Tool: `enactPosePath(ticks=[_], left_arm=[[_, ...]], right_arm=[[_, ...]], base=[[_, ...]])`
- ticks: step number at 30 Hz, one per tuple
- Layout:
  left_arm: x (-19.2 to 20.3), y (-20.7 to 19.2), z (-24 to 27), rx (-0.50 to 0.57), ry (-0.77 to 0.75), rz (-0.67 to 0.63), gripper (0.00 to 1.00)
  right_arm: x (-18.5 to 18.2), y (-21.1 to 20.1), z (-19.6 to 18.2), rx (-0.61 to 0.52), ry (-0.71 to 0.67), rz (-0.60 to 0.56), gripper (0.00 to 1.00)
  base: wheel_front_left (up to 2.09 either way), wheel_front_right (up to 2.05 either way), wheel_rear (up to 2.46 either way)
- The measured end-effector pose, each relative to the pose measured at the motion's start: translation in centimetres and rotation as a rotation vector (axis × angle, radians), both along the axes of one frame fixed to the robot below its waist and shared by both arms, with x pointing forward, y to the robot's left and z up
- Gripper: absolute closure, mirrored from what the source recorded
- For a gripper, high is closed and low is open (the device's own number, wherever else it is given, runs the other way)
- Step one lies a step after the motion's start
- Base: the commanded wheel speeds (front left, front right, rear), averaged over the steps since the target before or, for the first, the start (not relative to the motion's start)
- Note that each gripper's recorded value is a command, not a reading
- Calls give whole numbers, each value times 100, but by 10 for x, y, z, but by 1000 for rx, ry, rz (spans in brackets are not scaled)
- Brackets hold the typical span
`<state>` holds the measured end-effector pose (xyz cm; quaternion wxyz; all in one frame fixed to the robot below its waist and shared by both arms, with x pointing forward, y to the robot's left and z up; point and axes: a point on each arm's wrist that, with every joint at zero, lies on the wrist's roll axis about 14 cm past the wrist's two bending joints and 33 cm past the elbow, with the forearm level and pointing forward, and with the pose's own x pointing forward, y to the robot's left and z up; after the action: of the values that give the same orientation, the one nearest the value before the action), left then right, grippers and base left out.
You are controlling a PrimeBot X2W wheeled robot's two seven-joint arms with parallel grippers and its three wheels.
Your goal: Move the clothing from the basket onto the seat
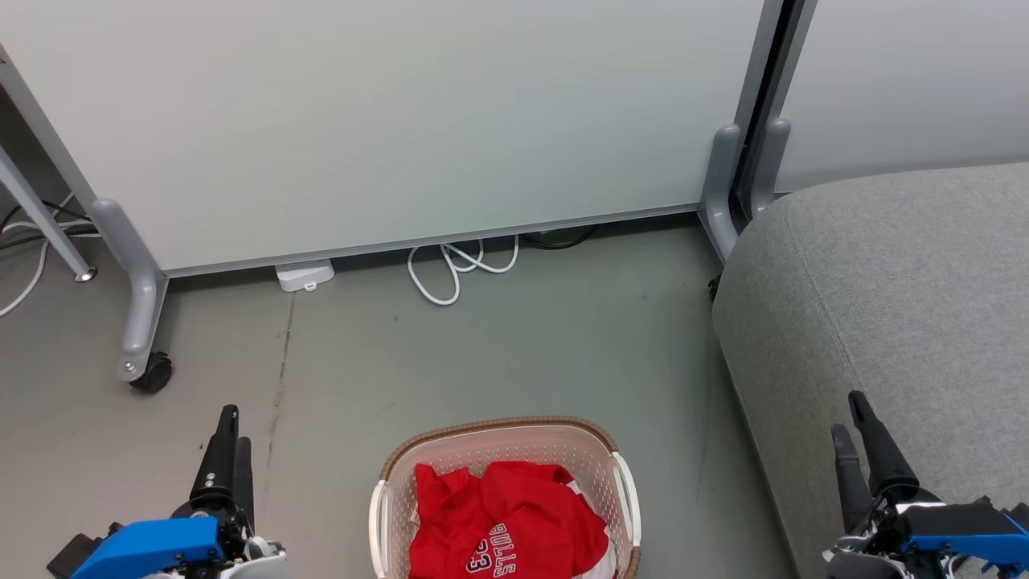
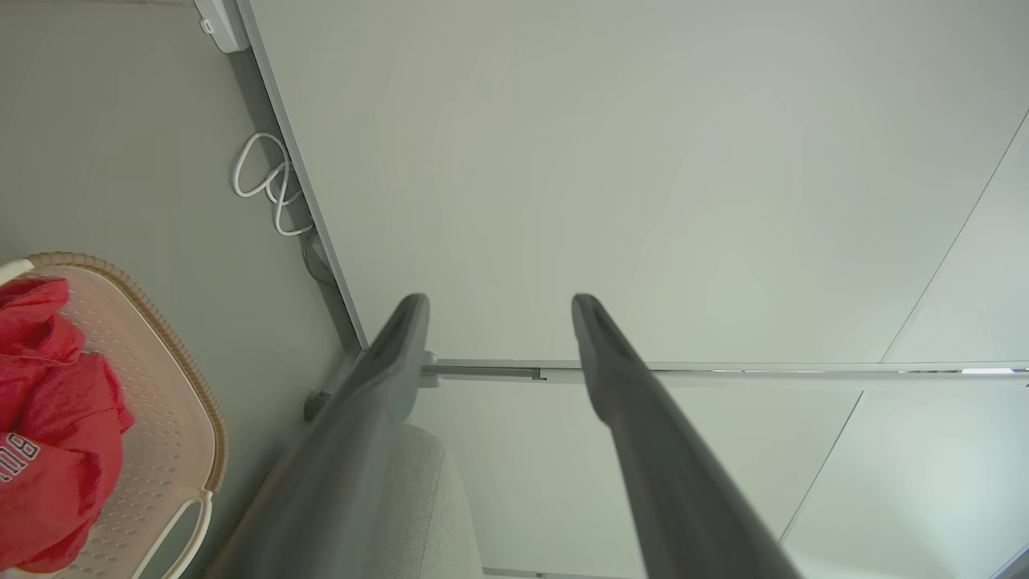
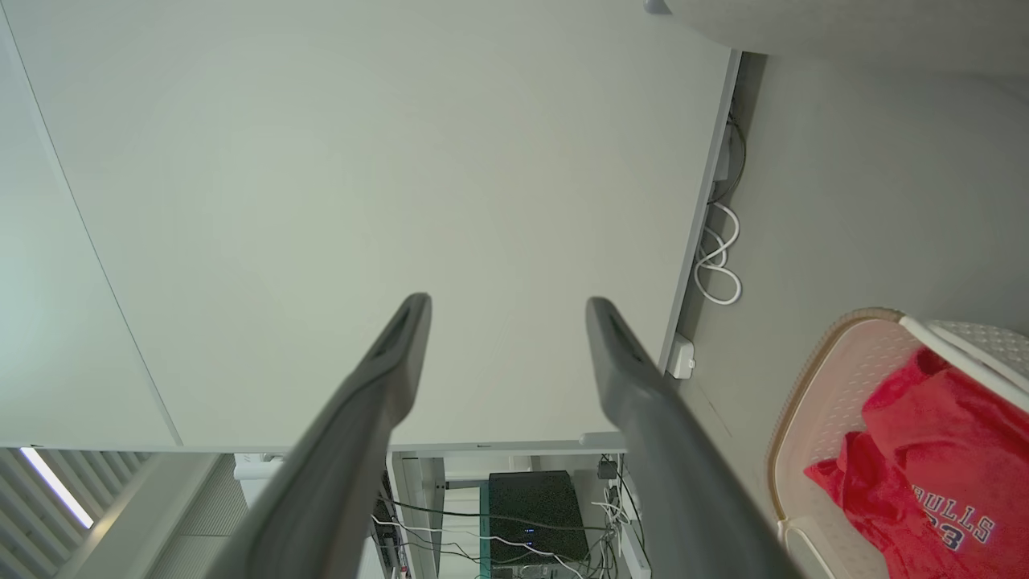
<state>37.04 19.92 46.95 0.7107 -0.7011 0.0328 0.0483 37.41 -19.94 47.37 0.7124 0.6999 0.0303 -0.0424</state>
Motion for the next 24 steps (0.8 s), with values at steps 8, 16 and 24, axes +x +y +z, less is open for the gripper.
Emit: enactPosePath(ticks=[8, 16, 24], left_arm=[[2, 1, 6, 119, -11, 5, 0], [7, 0, 16, 275, -37, -5, 0], [9, -11, 23, 488, -51, -47, 0]], right_arm=[[2, 3, 4, -101, -9, 3, 0], [5, 9, 11, -262, -26, 27, 0], [7, 14, 17, -413, -47, 45, 0]], base=[[0, 0, 0], [0, 0, 0], [0, 0, 0]])
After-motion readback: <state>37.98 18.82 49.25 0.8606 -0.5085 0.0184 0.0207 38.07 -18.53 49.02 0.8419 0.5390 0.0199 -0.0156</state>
